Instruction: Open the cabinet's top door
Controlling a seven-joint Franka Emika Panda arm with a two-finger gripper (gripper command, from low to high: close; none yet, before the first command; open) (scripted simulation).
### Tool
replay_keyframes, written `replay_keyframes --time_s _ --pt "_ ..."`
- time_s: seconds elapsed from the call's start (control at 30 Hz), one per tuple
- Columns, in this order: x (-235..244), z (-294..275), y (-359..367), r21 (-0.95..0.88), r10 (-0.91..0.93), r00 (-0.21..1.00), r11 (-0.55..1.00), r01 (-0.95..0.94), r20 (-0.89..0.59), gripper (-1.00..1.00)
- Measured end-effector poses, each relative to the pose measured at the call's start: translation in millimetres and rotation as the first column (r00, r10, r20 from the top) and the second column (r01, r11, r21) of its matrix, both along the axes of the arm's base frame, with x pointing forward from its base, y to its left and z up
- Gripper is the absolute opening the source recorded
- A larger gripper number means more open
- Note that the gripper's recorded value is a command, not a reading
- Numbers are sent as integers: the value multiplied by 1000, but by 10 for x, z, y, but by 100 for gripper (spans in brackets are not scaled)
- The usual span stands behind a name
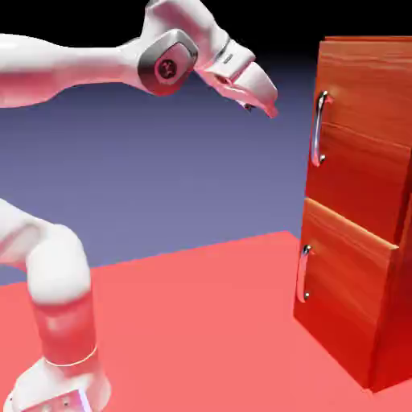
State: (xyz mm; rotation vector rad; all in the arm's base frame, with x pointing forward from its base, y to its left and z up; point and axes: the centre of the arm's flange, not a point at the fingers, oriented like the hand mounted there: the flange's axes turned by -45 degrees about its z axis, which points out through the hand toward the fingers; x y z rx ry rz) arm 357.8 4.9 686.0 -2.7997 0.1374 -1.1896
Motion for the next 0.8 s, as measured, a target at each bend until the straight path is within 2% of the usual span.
replay_keyframes --time_s 0.17,0.37,0.57,0.8 --pt "28 29 75 229 -92 996 970 85 19 100" --pt "77 40 135 489 -205 979 854 177 4 100" --pt "138 17 164 709 -309 950 659 252 -50 100" --pt "220 -60 161 884 -399 903 352 308 -156 100"
